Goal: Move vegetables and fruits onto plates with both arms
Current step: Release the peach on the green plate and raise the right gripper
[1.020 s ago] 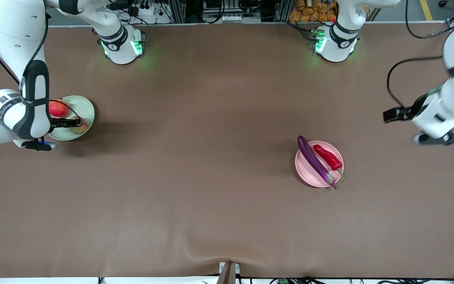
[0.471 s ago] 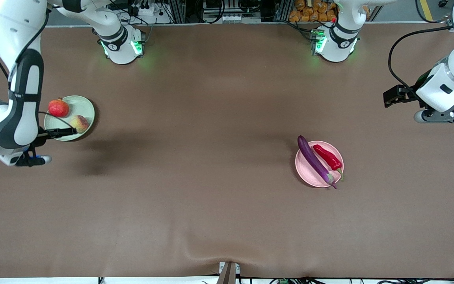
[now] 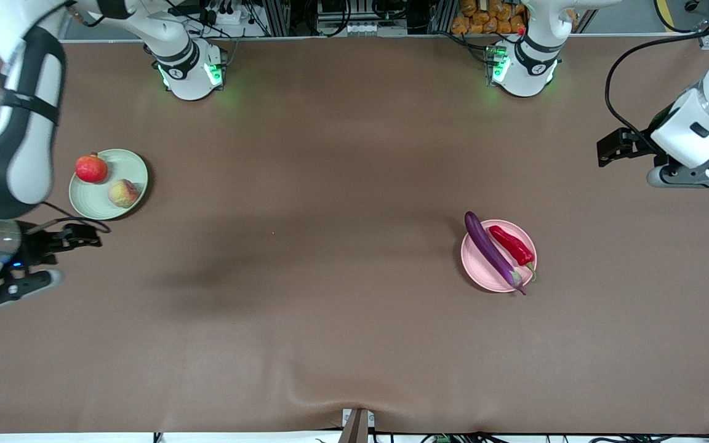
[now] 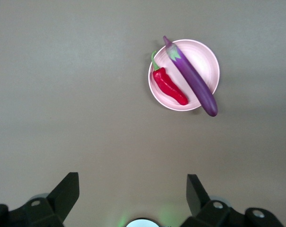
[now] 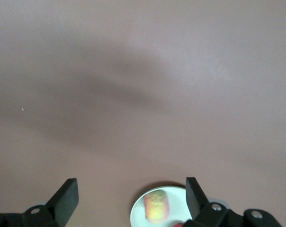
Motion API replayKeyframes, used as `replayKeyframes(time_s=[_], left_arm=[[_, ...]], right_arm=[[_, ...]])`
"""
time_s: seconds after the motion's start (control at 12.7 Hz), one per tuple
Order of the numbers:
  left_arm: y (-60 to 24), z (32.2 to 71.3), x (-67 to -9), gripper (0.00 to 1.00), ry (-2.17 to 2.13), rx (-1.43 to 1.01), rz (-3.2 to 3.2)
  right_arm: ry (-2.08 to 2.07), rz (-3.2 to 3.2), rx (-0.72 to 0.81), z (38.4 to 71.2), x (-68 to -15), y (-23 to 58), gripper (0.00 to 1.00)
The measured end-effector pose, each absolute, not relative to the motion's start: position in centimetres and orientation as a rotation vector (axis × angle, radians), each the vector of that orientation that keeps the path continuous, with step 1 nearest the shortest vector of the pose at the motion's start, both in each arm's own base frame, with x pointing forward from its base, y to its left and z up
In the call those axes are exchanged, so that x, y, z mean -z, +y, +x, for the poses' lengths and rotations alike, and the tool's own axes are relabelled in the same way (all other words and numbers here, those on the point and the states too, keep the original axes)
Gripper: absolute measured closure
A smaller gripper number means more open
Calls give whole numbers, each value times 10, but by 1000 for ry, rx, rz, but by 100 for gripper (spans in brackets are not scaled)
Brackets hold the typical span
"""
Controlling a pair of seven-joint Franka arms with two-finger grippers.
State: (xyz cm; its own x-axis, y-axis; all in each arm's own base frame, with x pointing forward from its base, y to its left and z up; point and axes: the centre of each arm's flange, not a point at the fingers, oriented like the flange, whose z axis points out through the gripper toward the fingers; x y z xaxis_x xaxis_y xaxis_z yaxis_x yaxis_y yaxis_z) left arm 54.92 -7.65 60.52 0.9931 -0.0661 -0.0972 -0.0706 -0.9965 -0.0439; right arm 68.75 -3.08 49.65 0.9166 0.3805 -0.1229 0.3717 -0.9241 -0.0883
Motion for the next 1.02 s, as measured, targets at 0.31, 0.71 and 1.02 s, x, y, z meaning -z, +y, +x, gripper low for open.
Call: replayKeyframes(time_s=[0.31,0.71,1.02], left_arm=[[-75,540,-617,0,102,-170,-3085],[-62,528,-643,0,64,-102,-3094],[-55,522,-652,0,36,-91,-3141]], right_arm=[[-601,-2882,-97,679,-555,-31,0],[-129,-2989,-209,631,-626,15,0],[20,-3049,-214,590,-654,20,0]])
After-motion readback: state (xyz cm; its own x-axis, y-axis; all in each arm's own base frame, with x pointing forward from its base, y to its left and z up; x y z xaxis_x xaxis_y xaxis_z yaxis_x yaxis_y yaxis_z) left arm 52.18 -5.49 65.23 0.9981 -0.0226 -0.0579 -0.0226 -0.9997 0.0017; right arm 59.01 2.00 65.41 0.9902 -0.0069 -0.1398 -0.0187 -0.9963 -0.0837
